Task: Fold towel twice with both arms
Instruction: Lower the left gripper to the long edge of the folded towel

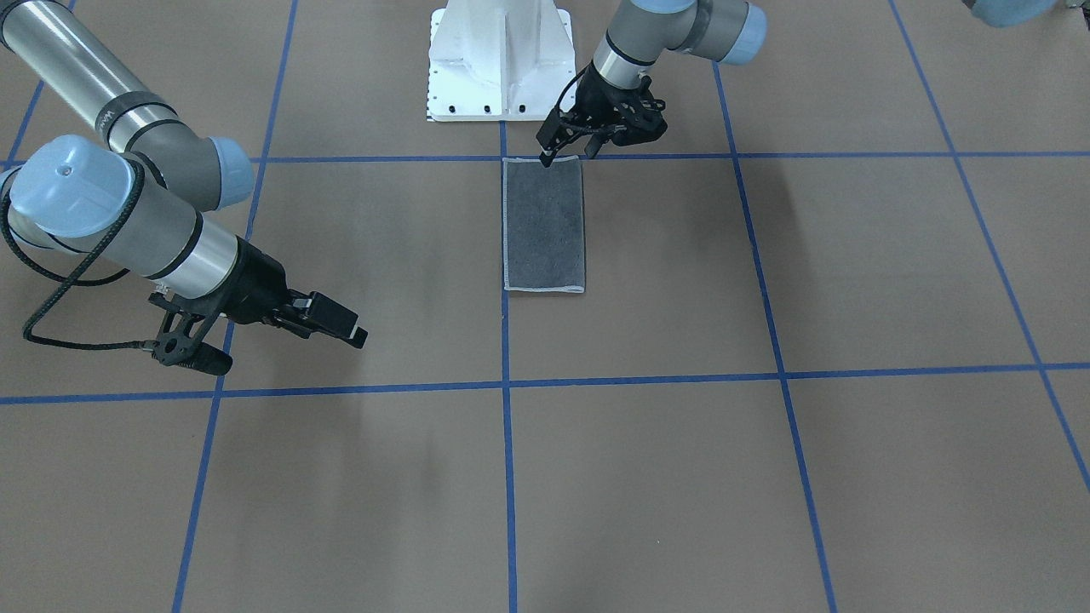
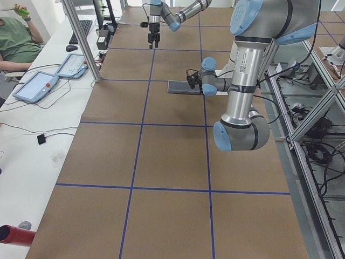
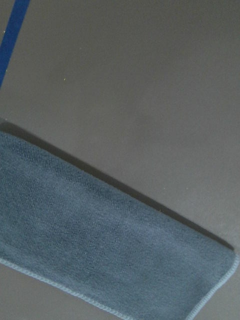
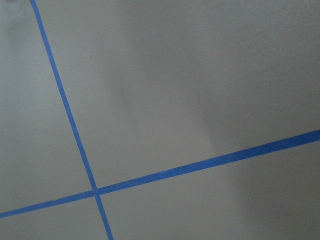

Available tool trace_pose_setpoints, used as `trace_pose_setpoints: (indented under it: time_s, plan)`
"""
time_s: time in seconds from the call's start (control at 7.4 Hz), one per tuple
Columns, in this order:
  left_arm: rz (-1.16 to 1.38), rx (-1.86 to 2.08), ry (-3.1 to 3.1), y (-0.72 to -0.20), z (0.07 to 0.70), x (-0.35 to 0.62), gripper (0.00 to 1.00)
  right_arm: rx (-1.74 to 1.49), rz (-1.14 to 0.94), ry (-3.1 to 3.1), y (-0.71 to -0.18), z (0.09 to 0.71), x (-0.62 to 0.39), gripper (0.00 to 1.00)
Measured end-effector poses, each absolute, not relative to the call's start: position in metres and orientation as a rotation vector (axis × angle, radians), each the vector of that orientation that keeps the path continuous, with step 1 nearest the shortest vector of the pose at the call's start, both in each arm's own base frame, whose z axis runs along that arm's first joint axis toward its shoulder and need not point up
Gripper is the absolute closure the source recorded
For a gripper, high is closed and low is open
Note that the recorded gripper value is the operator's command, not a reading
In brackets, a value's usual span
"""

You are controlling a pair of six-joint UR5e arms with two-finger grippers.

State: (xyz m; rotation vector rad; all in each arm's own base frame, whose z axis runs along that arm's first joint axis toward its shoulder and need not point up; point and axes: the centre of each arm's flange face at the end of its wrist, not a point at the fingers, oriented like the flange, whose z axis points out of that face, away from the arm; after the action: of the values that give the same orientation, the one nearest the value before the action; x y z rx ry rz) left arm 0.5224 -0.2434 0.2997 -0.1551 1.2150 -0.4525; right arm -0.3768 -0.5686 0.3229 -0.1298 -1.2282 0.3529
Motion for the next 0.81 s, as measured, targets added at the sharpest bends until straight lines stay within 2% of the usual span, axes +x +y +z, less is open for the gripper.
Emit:
trace_pose_setpoints:
  time_s: [0.27, 0.81]
  plan:
    - [-0.451, -0.156, 1.226, -0.242, 0.303, 0.522, 0.01, -0.130, 0.352, -1.228, -0.569, 0.323, -0.377, 0.01]
    - [-0.452, -0.157, 1.207, -0.244, 0.309, 0.539, 0.20, -0.132, 0.351, -1.229, -0.568, 0.322, -0.378, 0.01]
